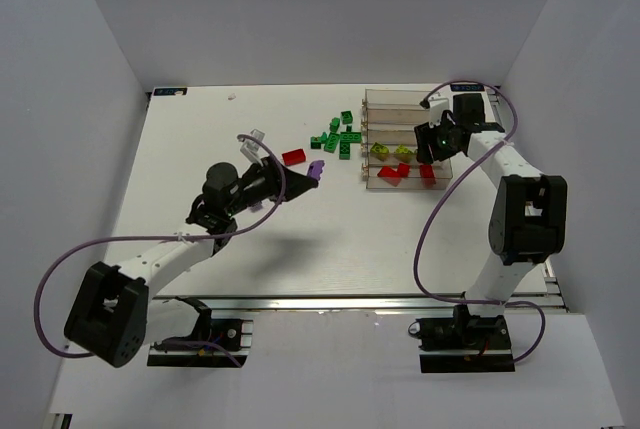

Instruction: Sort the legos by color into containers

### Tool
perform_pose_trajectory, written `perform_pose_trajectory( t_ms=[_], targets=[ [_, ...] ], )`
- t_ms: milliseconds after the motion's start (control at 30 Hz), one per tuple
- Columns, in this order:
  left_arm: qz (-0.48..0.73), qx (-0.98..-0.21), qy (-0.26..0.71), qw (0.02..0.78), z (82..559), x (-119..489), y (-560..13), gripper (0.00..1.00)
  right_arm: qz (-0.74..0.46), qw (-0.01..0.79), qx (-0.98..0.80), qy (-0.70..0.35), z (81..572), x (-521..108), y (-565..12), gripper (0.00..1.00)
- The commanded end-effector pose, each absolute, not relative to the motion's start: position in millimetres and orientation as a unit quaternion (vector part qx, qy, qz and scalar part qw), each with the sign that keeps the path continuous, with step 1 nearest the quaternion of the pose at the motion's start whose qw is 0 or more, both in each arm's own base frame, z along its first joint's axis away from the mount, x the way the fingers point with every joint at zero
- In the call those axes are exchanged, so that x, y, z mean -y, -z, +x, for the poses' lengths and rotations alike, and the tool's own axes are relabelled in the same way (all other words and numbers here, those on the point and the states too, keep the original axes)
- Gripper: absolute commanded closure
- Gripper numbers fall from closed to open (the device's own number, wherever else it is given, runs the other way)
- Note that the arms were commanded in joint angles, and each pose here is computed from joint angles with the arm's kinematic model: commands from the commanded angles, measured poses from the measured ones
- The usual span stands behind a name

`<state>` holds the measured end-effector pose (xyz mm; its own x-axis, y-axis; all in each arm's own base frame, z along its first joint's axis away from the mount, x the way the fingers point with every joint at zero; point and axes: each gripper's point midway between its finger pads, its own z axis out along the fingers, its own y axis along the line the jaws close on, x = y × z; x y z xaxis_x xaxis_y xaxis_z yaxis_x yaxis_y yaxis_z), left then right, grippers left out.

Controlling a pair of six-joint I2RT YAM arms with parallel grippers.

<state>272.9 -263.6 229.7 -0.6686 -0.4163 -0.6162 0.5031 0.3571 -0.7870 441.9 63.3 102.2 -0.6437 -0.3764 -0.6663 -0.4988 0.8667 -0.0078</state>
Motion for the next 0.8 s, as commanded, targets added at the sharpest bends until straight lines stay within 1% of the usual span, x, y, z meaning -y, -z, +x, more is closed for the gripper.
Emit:
perform_pose_trajectory(
  t_ms=[0, 100, 167, 200, 233, 267, 300, 333, 367, 400, 433, 467, 533, 567, 600, 633, 667, 700, 733, 767],
  targets=[
    [0.063, -0.703, 0.572, 0.418, 283, 279, -248, 1.0, -0.244, 0.372, -0.888, -0.114, 444, -66, -137, 0.39],
    [0.078, -0.704, 0.573, 0.412, 289, 294, -252, 1.0, -0.256, 0.386, -0.873, -0.153, 440, -73, -159, 0.37],
    [0.08, -0.715, 0.568, 0.4, 298, 303, -242, 1.0, -0.276, 0.399, -0.853, -0.193, 434, -80, -175, 0.37],
    [0.089, -0.709, 0.572, 0.403, 301, 310, -250, 1.0, -0.281, 0.408, -0.845, -0.204, 431, -79, -184, 0.38],
    [0.088, -0.722, 0.564, 0.39, 308, 316, -236, 1.0, -0.287, 0.411, -0.838, -0.217, 427, -81, -189, 0.41],
    [0.088, -0.726, 0.562, 0.387, 313, 321, -234, 1.0, -0.291, 0.416, -0.827, -0.242, 422, -84, -194, 0.44],
    [0.091, -0.728, 0.56, 0.384, 316, 326, -232, 1.0, -0.294, 0.423, -0.819, -0.252, 418, -86, -202, 0.55],
    [0.097, -0.726, 0.56, 0.387, 323, 333, -239, 1.0, -0.297, 0.427, -0.812, -0.264, 416, -87, -206, 0.65],
    [0.088, -0.738, 0.55, 0.381, 334, 338, -226, 1.0, -0.297, 0.43, -0.805, -0.282, 411, -89, -209, 0.76],
    [0.084, -0.743, 0.544, 0.382, 341, 341, -222, 1.0, -0.297, 0.433, -0.801, -0.288, 409, -89, -213, 0.93],
    [0.083, -0.735, 0.546, 0.394, 351, 346, -232, 1.0, -0.296, 0.434, -0.798, -0.296, 407, -90, -215, 0.98],
    [0.069, -0.744, 0.537, 0.392, 362, 350, -219, 1.0, -0.291, 0.433, -0.796, -0.306, 404, -89, -213, 1.0],
    [0.06, -0.744, 0.535, 0.396, 377, 358, -216, 1.0, -0.287, 0.436, -0.795, -0.311, 401, -89, -215, 1.0],
    [0.063, -0.735, 0.539, 0.405, 389, 365, -230, 1.0, -0.284, 0.436, -0.795, -0.312, 400, -88, -214, 1.0],
    [0.053, -0.748, 0.527, 0.399, 403, 371, -210, 1.0, -0.281, 0.436, -0.795, -0.313, 398, -87, -213, 0.98],
    [0.052, -0.752, 0.521, 0.4, 412, 375, -207, 1.0, -0.28, 0.436, -0.796, -0.315, 396, -87, -212, 0.97],
    [0.057, -0.739, 0.529, 0.414, 424, 385, -225, 1.0, -0.279, 0.435, -0.794, -0.32, 395, -89, -212, 0.97],
    [0.047, -0.752, 0.517, 0.406, 437, 392, -203, 1.0, -0.275, 0.435, -0.794, -0.323, 393, -89, -213, 0.96],
    [0.044, -0.755, 0.516, 0.401, 444, 397, -199, 1.0, -0.273, 0.434, -0.794, -0.326, 392, -89, -213, 0.96],
    [0.048, -0.74, 0.527, 0.415, 456, 407, -219, 1.0, -0.273, 0.435, -0.792, -0.331, 391, -89, -214, 0.95]
  ],
)
